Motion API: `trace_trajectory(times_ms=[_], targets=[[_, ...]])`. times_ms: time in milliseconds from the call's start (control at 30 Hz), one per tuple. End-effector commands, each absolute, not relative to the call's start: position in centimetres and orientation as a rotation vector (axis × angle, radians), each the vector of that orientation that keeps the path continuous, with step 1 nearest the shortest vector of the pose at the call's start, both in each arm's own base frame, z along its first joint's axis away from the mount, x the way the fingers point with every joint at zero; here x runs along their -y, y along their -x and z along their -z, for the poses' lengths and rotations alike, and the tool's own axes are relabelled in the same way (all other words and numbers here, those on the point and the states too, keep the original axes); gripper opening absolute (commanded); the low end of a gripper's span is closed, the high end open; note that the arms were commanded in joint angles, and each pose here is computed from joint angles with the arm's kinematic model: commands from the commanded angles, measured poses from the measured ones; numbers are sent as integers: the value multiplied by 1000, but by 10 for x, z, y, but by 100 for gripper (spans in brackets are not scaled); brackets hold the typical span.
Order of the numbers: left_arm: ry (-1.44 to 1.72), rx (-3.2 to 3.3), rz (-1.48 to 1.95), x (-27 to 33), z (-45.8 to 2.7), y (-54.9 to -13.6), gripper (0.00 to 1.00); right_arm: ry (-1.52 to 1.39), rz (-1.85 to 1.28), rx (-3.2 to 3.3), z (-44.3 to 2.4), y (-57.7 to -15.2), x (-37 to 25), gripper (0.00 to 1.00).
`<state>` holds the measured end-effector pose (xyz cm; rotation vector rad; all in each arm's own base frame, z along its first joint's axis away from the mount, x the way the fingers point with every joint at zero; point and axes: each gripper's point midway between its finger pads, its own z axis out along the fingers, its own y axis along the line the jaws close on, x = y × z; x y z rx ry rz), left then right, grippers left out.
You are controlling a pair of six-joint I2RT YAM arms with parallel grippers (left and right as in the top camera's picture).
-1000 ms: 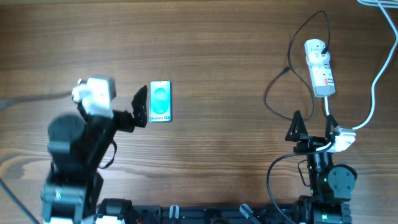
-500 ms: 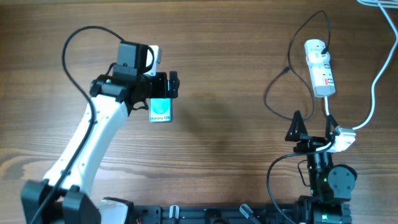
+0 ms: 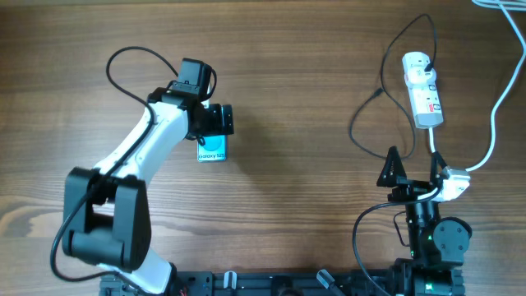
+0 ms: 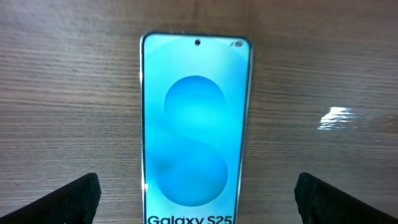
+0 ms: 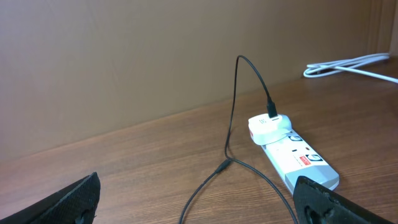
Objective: Plug charger to phone and switch on socket
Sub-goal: 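Reach the left gripper to the phone and grasp it, then lift the phone with the left gripper and tilt it upright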
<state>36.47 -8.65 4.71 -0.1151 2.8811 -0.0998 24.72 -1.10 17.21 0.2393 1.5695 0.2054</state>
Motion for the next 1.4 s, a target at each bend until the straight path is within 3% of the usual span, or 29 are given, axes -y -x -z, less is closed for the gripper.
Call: trace_trajectory(times_ms=[0, 400, 433, 500, 667, 733, 1033, 1367], targets=[[159, -2920, 61, 82, -30, -363, 100, -234, -183, -1563, -173, -247, 13, 100], [162, -3064, 0, 79, 25, -348, 99, -234, -183, -1563, -173, -247, 13, 100], [162, -3073, -4, 78, 28, -347, 95, -234, -183, -1563, -173, -247, 13, 100], [158, -3090, -11, 78, 31, -344, 75, -234, -183, -1563, -173, -247, 13, 100], [159, -3107, -18, 77, 31, -339, 56, -234, -183, -1563, -173, -247, 13, 100], [160, -3110, -20, 76, 31, -339, 53, -234, -183, -1563, -173, -247, 13, 100], [158, -3091, -12, 78, 21, -344, 49, -234, -183, -1563, -173, -247, 13, 100], [157, -3024, 18, 87, -45, -382, 48, -234, -183, -1563, -173, -247, 13, 100]])
